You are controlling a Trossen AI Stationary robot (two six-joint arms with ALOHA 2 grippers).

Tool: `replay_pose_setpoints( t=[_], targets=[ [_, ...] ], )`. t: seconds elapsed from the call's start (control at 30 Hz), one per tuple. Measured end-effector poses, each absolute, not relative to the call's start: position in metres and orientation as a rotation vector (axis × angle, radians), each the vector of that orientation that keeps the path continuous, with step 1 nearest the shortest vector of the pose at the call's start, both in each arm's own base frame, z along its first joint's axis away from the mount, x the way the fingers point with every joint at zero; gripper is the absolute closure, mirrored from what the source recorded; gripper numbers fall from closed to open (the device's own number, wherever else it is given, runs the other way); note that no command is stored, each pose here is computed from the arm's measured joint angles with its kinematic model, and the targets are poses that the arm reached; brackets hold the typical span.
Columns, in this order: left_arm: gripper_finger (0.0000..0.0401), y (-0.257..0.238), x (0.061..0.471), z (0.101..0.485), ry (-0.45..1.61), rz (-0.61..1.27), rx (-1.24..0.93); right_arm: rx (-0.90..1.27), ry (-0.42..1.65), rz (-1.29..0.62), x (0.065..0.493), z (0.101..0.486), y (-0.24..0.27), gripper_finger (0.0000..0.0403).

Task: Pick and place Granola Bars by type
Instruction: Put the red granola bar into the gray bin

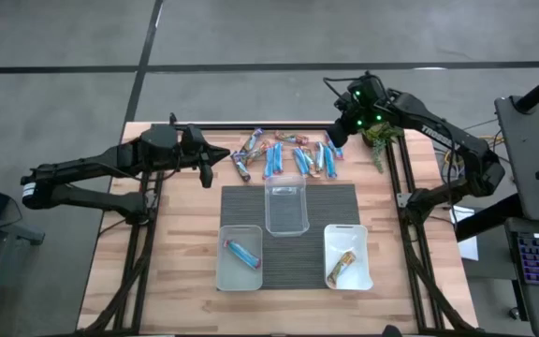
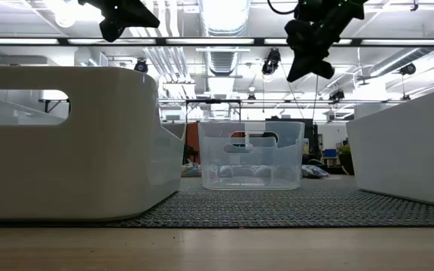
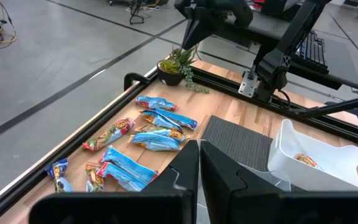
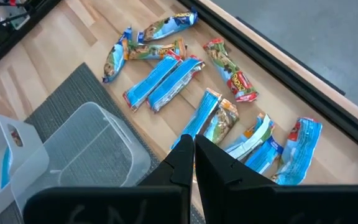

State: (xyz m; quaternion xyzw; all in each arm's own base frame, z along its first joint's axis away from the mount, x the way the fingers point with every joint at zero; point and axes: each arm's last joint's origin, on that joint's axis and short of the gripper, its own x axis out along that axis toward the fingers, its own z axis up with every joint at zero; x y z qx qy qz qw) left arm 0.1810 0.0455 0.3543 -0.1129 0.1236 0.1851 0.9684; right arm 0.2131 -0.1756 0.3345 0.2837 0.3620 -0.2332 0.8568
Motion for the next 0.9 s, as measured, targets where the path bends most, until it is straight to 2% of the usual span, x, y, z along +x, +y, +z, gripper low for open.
replay_pose_setpoints(
  t=[0.13, 0.27, 0.4, 0.53, 0.9],
  targets=[
    [0.0401, 0.046, 0.181, 0.354, 0.25, 0.374, -0.229, 0.617, 0.753, -0.52, 0.21, 0.335, -0.179, 0.0394],
    [0.0401, 0.046, 0.181, 0.355, 0.248, 0.375, -0.229, 0.654, 0.761, -0.636, 0.2, 0.333, -0.188, 0.0394],
    [0.0401, 0.046, 0.181, 0.355, 0.247, 0.376, -0.229, 0.662, 0.785, -0.717, 0.189, 0.33, -0.198, 0.0379],
    [0.0401, 0.046, 0.181, 0.355, 0.243, 0.375, -0.228, 0.68, 0.786, -0.752, 0.182, 0.328, -0.206, 0.0341],
    [0.0401, 0.046, 0.181, 0.355, 0.239, 0.375, -0.228, 0.71, 0.878, -0.923, 0.184, 0.308, -0.222, 0.02]
  ],
)
